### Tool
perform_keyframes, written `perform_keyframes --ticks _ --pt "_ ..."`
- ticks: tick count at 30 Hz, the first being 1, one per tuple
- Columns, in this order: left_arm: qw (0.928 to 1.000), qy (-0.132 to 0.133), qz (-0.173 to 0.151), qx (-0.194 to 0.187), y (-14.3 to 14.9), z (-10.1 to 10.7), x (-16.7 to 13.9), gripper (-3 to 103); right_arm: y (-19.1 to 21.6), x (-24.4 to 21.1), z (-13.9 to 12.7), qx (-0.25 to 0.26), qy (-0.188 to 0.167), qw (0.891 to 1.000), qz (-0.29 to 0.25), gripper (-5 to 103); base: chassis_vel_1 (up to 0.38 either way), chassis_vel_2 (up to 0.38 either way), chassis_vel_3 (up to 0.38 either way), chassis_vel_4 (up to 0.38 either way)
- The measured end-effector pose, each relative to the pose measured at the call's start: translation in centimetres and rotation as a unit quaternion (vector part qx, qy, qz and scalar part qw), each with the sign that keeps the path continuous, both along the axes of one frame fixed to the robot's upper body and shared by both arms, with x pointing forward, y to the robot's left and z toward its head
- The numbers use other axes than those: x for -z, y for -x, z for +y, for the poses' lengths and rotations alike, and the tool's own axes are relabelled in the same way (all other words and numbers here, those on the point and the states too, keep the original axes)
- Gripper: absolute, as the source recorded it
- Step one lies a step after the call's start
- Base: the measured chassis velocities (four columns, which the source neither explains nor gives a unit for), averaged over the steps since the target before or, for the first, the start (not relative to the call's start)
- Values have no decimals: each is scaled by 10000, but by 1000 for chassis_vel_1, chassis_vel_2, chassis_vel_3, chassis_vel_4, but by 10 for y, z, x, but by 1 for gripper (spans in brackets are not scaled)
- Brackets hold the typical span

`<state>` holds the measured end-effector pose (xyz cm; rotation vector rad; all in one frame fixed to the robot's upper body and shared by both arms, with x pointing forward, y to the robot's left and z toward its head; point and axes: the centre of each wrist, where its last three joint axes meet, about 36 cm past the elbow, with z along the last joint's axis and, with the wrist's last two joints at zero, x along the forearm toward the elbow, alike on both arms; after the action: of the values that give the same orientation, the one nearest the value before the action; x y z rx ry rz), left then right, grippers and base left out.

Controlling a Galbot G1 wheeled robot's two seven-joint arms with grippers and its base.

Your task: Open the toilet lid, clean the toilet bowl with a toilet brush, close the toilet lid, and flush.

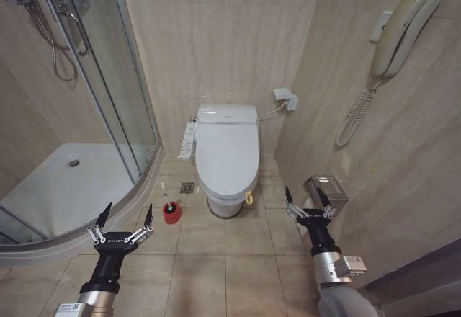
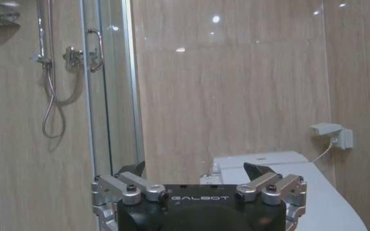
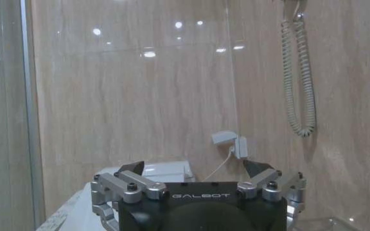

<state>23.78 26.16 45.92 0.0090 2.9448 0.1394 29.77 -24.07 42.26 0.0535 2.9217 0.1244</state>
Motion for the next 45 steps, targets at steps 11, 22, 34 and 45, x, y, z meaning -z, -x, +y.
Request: perform_keyframes --ticks 11,22,34,45 --pt "10000 0 0 0 0 0 0 100 0 1 1 -14 -22 10000 -5 100 0 0 0 0" --pt "10000 0 0 0 0 0 0 100 0 2 1 -20 -235 9997 -44 100 0 0 0 0" --pt "10000 0 -1 0 0 0 0 100 -5 5 1 83 -296 9995 -97 100 -98 102 109 -112" --pt "10000 0 0 0 0 0 0 100 -5 5 -3 224 -278 9993 -104 100 17 -11 -9 12"
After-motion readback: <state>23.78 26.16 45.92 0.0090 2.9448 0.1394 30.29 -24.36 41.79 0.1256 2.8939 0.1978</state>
